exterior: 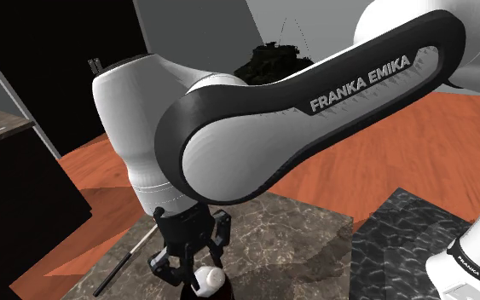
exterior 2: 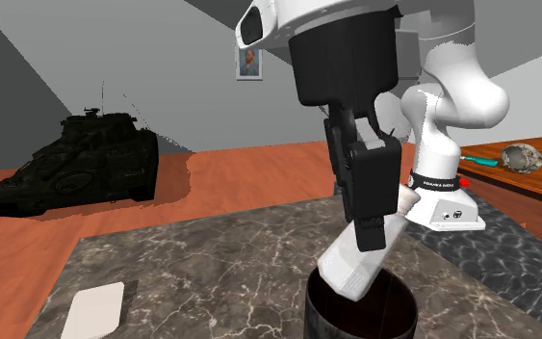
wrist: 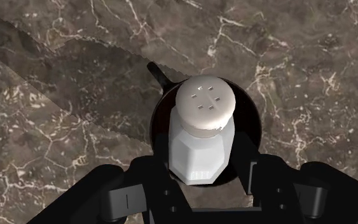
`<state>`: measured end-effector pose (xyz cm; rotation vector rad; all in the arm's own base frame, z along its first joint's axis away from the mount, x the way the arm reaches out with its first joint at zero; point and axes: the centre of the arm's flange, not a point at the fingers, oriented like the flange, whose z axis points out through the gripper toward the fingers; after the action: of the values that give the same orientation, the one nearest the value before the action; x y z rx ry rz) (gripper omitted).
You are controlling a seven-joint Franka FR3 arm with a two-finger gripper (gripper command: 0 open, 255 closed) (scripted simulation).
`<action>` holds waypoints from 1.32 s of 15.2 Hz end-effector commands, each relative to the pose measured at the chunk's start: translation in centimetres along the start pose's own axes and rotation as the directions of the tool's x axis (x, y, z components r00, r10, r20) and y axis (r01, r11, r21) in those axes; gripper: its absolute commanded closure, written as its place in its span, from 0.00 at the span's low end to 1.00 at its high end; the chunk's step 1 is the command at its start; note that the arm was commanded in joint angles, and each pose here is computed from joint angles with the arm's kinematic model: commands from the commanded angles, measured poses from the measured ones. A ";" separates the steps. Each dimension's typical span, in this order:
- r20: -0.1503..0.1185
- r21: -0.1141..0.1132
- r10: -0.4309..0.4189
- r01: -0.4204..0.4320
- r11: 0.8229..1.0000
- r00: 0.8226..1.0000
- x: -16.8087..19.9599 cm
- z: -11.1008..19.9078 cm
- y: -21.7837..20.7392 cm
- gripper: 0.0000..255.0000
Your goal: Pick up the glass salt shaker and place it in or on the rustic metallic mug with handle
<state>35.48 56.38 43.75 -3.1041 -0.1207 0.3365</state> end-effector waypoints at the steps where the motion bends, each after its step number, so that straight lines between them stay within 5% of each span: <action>1: 0.000 0.000 0.000 0.000 1.000 1.000 0.0 0.0 0.0 1.00; 2: 0.000 0.000 0.000 0.000 1.000 1.000 0.0 0.0 0.0 1.00; 3: 0.000 0.000 0.000 0.000 1.000 1.000 0.0 0.0 0.0 0.00; 8: 0.000 0.000 0.000 0.000 1.000 1.000 0.0 0.0 0.0 0.00; 12: 0.000 0.000 0.000 0.000 1.000 1.000 0.0 -5.0 0.0 0.00; 20: 0.000 0.000 0.000 0.000 1.000 1.000 0.0 -5.0 0.0 0.00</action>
<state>36.55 56.33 48.63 -3.1039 -0.1207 0.3362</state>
